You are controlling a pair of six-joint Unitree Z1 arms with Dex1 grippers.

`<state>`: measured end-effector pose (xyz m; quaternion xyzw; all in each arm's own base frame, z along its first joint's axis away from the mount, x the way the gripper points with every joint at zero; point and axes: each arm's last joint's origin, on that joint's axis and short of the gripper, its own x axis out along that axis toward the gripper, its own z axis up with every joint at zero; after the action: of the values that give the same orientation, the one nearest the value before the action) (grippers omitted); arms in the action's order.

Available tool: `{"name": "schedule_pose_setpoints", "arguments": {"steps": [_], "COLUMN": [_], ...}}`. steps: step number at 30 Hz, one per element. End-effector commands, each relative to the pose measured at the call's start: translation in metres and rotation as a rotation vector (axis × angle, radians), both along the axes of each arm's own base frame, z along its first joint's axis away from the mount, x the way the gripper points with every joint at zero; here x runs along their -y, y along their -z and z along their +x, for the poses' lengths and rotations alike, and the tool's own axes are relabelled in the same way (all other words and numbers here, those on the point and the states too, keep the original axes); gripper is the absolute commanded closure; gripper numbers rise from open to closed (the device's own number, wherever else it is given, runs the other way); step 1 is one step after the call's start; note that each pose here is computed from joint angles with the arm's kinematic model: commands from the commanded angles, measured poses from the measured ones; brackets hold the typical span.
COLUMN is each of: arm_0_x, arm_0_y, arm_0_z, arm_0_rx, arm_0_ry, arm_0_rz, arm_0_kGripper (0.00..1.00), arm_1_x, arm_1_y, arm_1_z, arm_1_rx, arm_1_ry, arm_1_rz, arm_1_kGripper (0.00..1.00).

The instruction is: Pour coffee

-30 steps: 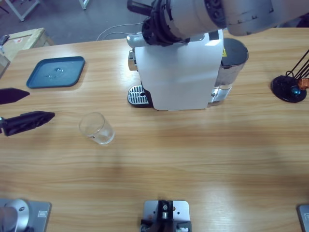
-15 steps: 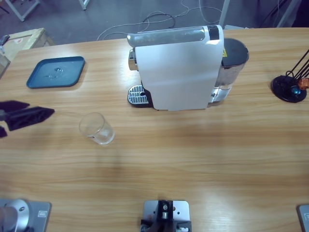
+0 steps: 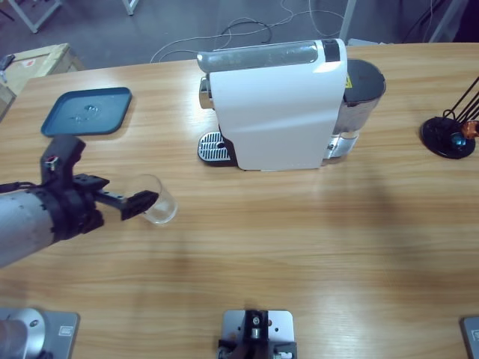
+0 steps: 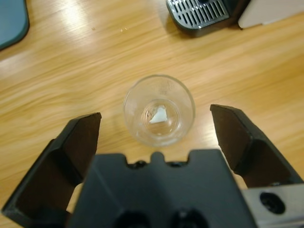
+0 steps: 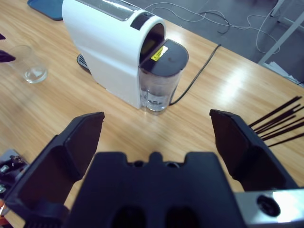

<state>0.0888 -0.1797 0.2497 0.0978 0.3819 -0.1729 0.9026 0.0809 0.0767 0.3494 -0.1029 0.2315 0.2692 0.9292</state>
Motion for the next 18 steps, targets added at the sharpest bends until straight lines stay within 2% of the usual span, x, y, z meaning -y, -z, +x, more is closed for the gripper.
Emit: {"name": "schedule_pose_setpoints", "arguments": {"steps": [1,12,15,18], "arm_0_x": [0.02,0.032,0.039,0.043], "arm_0_y": [0.038,0.074,0.081,0.086], "arm_0_z": [0.005,0.011,0.01,0.007], "arm_0_rx": [0.001,0.044,0.052,0.053], "arm_0_ry": [-0.056,-0.206,-0.212,-0.22], "arm_0_rz": [0.052,0.07,0.061,0.053], "arm_0_kGripper": [0.004,0.042,0.156,0.187], "arm_1_x": [0.012,0.024,0.029,0.034], "arm_1_y": [0.016,0.019,0.02,0.02], "arm_1_z": [-0.009,-0.018,-0.021,-0.023], "arm_1_rx": [-0.027,-0.056,-0.063,-0.064], "arm_1_ry": [0.023,0.049,0.059,0.077], "arm_1_rz": [-0.032,-0.039,-0.038,-0.034], "arm_1_kGripper": [0.0,0.0,0.0,0.0]}}
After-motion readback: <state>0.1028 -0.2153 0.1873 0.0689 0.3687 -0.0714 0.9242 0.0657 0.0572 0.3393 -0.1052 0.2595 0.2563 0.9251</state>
